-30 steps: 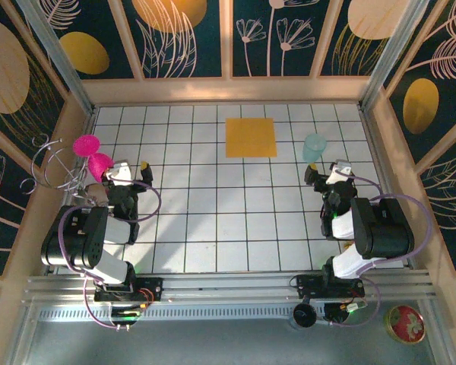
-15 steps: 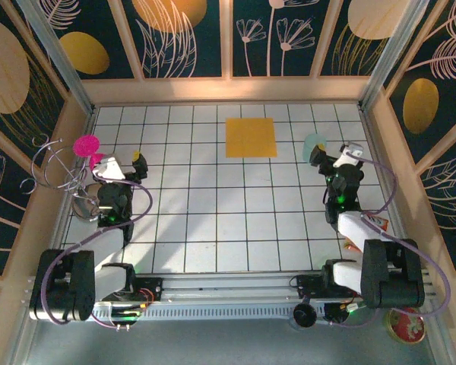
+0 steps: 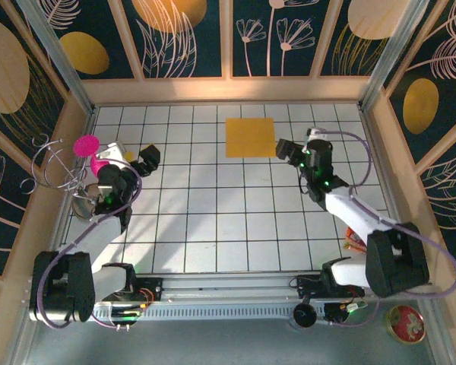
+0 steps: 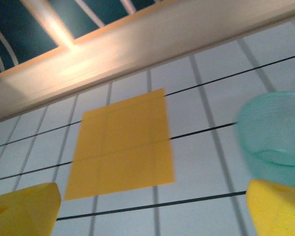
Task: Fold a paper plane with a square sheet of paper (pick it up from the middle)
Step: Move the square sheet of paper to the center of the table.
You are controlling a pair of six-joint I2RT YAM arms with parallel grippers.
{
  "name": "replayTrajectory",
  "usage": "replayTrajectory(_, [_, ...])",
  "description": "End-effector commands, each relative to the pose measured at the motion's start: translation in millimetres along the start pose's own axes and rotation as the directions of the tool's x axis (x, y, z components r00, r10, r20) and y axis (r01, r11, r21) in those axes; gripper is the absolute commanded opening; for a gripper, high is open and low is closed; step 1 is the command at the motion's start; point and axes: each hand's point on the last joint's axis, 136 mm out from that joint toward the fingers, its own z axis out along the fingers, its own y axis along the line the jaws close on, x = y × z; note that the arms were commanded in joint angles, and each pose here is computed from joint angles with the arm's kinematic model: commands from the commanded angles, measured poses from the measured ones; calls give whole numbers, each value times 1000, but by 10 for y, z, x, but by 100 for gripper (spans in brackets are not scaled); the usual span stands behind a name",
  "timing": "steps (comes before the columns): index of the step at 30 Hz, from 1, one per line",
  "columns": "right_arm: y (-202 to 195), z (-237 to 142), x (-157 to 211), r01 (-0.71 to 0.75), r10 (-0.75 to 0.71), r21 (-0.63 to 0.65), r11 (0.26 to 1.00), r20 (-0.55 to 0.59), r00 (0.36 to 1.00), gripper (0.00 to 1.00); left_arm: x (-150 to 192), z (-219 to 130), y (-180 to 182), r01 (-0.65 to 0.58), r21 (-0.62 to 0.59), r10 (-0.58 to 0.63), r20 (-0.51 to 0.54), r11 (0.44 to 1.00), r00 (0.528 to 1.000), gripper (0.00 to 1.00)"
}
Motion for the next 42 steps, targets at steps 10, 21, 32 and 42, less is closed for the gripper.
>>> replayTrajectory(10, [543, 1051, 510, -214, 200, -15, 977, -295, 934, 69, 1120, 340, -773, 223, 157, -133, -441, 962, 887, 99])
replayTrajectory(21, [467, 1781, 798, -152, 171, 78, 985, -383, 908, 63, 1869, 463, -1048, 284, 137, -134, -641, 949, 756, 99])
replayTrajectory(32, [362, 1997, 1154, -142, 180, 114, 983, -491, 852, 63, 1975, 545, -874, 231, 39, -150, -655, 972, 741, 96])
replayTrajectory(42, [317, 1366, 1866, -100, 195, 178, 979, -661, 725, 58, 1928, 601, -723, 165, -47, -157, -631, 985, 760, 92])
